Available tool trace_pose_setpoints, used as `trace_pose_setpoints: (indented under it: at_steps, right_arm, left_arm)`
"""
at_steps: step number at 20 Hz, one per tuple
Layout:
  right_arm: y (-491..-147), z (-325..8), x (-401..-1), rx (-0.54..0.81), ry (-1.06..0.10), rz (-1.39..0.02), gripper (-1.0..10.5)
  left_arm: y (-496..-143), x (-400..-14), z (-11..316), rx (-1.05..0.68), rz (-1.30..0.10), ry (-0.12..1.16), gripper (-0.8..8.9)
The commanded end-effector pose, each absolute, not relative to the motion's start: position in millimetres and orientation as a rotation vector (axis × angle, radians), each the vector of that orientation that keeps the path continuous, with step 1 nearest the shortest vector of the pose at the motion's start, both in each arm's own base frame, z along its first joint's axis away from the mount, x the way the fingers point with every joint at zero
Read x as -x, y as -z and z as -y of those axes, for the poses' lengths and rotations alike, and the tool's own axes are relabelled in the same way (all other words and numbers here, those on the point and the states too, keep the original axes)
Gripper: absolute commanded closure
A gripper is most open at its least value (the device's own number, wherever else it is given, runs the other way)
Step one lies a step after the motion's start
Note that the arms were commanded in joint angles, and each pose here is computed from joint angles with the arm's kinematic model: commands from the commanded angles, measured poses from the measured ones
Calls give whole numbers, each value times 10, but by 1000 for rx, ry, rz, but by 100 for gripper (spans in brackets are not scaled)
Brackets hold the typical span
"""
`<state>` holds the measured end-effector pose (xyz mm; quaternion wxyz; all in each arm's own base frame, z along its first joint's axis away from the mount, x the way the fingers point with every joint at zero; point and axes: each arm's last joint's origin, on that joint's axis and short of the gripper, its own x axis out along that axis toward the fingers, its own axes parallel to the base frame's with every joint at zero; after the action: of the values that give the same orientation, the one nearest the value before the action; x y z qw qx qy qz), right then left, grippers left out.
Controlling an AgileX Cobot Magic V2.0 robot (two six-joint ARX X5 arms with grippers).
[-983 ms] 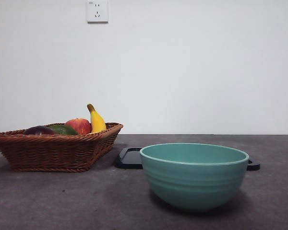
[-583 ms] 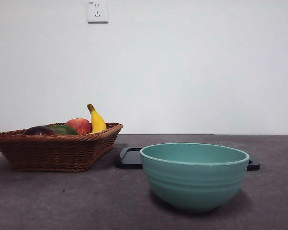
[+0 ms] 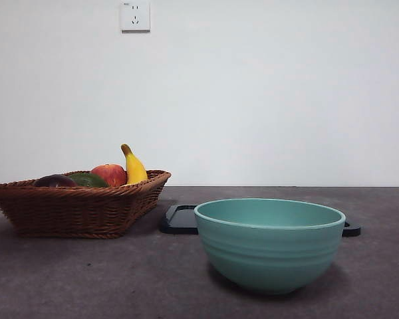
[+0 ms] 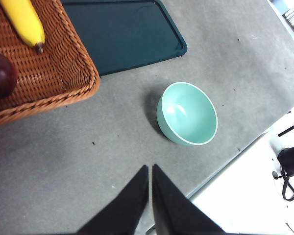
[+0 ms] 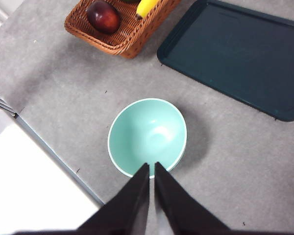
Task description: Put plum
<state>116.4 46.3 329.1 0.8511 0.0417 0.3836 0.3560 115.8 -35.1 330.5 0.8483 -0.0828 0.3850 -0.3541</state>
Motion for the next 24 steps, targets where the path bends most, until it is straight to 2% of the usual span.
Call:
trace_pose_setpoints:
  at_steps: [1,2,4,5,6,14,24]
  right_arm:
    - [-3348,-473,-1176,-70,-764,-778,911]
    - [-3350,-473,-1178,-70,-763,-776,835]
    - [-3354,-472,-1184,-75,-749,-773,603]
    - [-3355,-470,-1188,-81,-735,-774,518]
    - [-3355,-469,-1189,-80,-728,-774,497]
    - [-3358,-470,-1192,-81,-729,-770,497]
    - [-3358,-470,-1192,-81,-729,-770,498]
  left_arm:
    - [-3375,-1166,355,150,-776,758,700]
    - [-3375,-1167,354,149,-776,754,607]
    - [-3376,-1169,354,147,-774,751,420]
    - [-3378,-1172,354,146,-770,751,381]
    - [-3382,-1176,354,143,-764,748,369]
    - [-3365,-1463,365,94,-726,588,372]
    - [-2916,-2410,597,-15,-798,411,378]
